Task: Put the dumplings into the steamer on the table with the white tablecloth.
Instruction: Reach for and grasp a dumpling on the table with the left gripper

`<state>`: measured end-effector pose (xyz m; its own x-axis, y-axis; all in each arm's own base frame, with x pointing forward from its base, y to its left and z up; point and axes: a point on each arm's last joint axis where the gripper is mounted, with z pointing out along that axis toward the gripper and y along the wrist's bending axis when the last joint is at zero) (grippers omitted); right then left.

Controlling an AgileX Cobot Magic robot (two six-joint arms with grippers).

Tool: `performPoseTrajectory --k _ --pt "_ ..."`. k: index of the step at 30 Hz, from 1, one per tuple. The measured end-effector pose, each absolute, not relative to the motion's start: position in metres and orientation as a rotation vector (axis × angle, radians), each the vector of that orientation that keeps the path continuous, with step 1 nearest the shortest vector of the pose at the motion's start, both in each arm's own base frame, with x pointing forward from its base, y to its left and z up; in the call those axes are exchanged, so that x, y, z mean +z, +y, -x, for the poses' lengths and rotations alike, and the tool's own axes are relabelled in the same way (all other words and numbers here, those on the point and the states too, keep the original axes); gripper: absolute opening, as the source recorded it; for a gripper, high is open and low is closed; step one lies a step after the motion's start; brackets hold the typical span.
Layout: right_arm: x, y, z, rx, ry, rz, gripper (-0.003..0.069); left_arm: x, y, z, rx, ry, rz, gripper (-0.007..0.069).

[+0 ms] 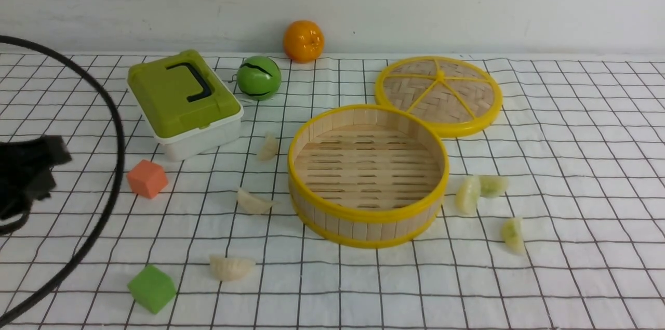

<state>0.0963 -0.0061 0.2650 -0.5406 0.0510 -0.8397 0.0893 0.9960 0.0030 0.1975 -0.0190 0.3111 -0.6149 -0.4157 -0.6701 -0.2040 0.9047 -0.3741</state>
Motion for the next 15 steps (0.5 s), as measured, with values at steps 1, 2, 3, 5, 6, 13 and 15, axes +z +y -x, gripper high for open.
performPoseTrajectory --k 1,2,3,5,6,13,15 --pt "0.265 -0.006 -0.096 -0.049 2.143 -0.098 -0.0005 0.312 -0.02 -0.197 -0.344 2.25 0.449 0.0037" --pt "0.259 -0.002 -0.096 -0.008 2.222 -0.073 -0.0004 0.309 -0.027 -0.206 -0.391 2.358 0.395 0.0037" --pt "0.256 0.001 -0.096 0.014 2.252 -0.057 -0.0004 0.307 -0.031 -0.209 -0.416 2.417 0.362 0.0034" --pt "0.251 0.007 -0.096 0.05 2.33 0.007 -0.0004 0.306 -0.039 -0.222 -0.482 2.503 0.296 0.0022" --pt "0.248 0.01 -0.096 0.079 2.365 0.048 -0.0004 0.305 -0.042 -0.228 -0.512 2.538 0.279 0.0011" --pt "0.241 0.031 -0.106 0.27 2.41 0.229 -0.0004 0.293 -0.079 -0.277 -0.481 2.73 0.025 -0.0012" --pt "0.24 0.035 -0.111 0.315 2.384 0.241 -0.0004 0.286 -0.104 -0.291 -0.378 2.767 -0.158 -0.0012"
